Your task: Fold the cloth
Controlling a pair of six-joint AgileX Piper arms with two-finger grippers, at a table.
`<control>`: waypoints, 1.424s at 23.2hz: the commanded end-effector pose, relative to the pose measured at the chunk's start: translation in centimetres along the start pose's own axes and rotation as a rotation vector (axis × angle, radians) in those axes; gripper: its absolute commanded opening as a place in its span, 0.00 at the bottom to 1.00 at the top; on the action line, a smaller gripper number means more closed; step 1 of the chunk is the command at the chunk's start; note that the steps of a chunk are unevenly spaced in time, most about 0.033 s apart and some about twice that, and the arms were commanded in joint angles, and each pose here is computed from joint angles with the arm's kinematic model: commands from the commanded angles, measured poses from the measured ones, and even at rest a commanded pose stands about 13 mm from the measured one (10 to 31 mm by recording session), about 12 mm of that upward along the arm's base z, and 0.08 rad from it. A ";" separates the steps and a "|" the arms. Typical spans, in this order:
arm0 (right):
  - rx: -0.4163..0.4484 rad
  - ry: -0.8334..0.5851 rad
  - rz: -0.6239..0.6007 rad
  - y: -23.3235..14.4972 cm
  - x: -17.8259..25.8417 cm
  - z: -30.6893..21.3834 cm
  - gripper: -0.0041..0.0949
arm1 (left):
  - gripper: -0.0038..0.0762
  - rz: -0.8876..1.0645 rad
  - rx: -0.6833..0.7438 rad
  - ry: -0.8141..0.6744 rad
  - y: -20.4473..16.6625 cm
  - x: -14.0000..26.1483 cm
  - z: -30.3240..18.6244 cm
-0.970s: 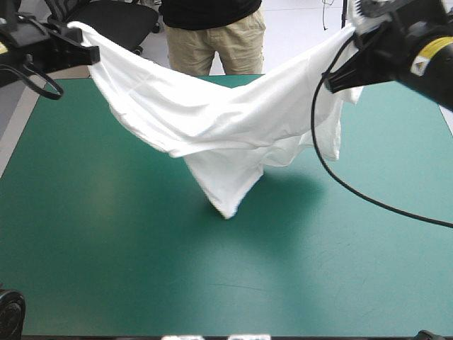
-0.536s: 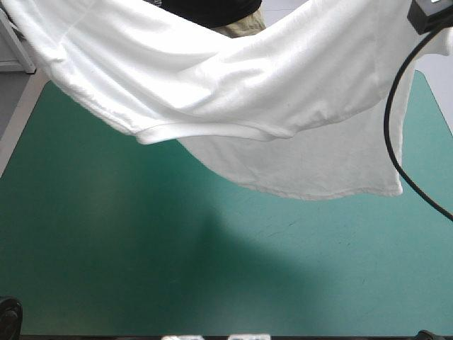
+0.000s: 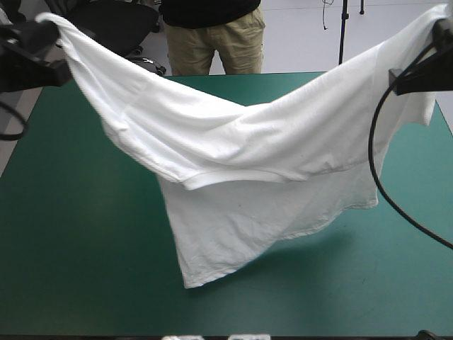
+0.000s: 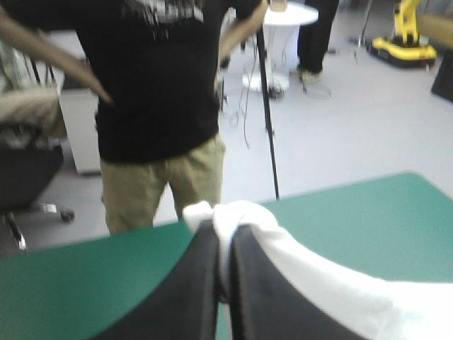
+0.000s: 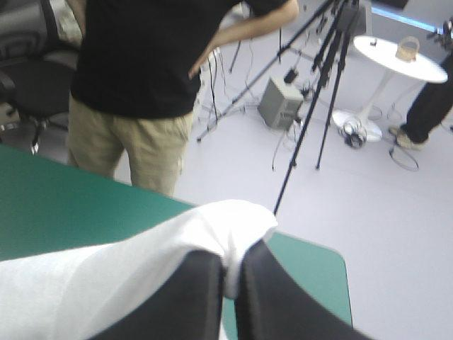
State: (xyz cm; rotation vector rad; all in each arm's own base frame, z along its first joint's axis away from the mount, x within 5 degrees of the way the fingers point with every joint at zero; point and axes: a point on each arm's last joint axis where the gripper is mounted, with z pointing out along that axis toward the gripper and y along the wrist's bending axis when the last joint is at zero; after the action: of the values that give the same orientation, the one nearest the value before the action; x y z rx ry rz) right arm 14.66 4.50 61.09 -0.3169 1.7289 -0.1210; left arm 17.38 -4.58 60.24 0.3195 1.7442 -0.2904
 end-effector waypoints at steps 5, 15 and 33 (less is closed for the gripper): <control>-0.002 0.211 0.001 4.9 7.0 13.1 0.02 | 0.03 -0.102 -0.009 0.297 3.3 8.6 14.2; 0.017 0.439 0.269 2.6 18.2 30.7 0.02 | 0.03 -0.088 -0.162 0.327 7.8 16.6 28.1; -0.102 0.528 0.270 3.3 22.8 34.7 0.46 | 0.73 -0.093 -0.143 0.681 8.6 23.5 32.0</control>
State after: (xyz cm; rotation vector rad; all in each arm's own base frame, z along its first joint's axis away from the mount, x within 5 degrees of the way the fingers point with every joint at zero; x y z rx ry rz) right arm 45.33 5.13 28.20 -0.1141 2.4179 0.0812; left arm 46.65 -7.09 26.94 0.1967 2.4899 -0.1457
